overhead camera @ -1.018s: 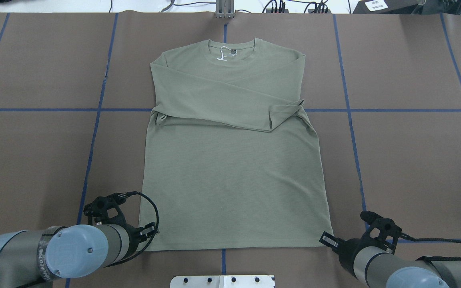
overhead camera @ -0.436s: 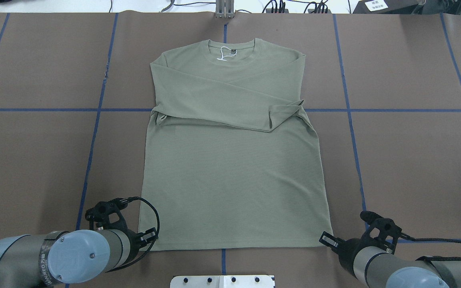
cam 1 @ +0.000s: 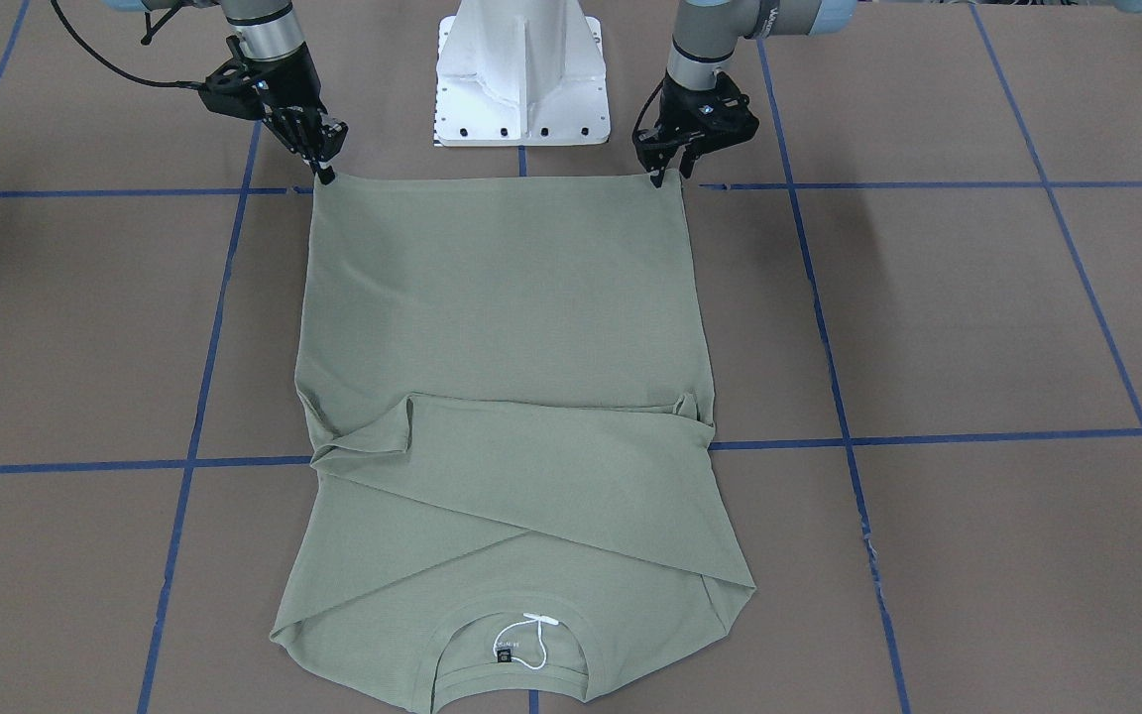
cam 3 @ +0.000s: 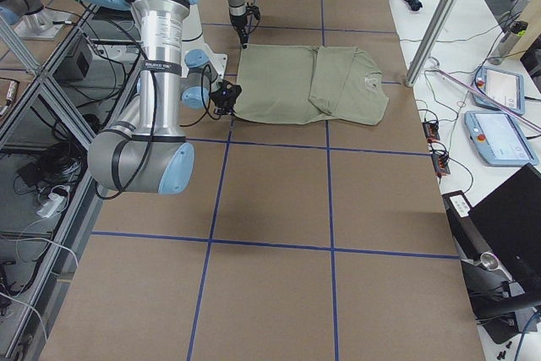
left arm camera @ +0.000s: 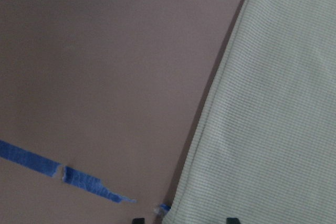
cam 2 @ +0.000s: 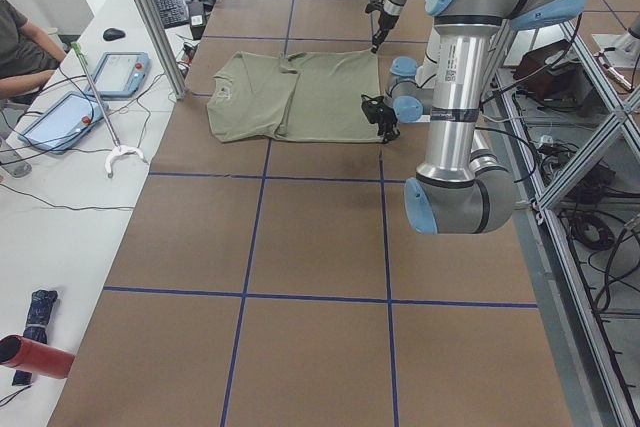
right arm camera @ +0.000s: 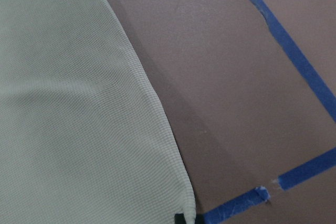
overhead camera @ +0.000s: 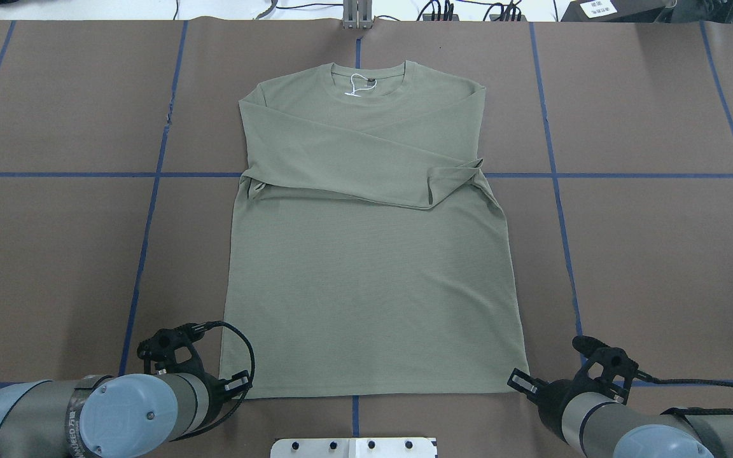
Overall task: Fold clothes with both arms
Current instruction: 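Grasp the hem corners with both grippers, then lift the hem with both grippers and fold it toward the collar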
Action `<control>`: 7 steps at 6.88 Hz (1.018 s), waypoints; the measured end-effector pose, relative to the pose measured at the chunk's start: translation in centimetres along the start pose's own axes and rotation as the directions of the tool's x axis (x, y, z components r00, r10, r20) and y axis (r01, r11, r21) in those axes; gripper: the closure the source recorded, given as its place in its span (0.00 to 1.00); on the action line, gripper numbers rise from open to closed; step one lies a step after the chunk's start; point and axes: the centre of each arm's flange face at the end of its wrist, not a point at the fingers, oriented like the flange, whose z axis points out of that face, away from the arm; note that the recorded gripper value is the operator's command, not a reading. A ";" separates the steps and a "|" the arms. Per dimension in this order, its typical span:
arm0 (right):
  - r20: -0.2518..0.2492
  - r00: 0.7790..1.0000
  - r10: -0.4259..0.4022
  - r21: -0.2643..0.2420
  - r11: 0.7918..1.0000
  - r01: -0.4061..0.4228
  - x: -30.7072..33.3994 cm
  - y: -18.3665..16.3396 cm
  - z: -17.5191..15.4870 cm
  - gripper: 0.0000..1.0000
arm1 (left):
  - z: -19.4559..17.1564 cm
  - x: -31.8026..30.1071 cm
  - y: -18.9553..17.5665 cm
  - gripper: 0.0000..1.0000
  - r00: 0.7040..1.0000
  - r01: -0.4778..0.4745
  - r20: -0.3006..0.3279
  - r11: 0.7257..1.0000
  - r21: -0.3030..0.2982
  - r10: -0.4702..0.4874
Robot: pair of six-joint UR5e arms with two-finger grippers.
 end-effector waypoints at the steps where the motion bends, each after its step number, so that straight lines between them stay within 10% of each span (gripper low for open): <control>1: 0.001 1.000 0.000 0.001 1.000 0.000 0.0 0.0 0.0 1.00 | -0.1 0.0 0.0 1.00 1.000 0.010 -0.002 1.000 -0.001 -0.010; 7: 0.044 0.999 0.007 -0.074 0.997 -0.004 -1.2 1.9 -3.3 1.00 | -6.3 -2.4 1.0 1.00 0.998 0.006 -0.055 0.998 -0.068 -0.010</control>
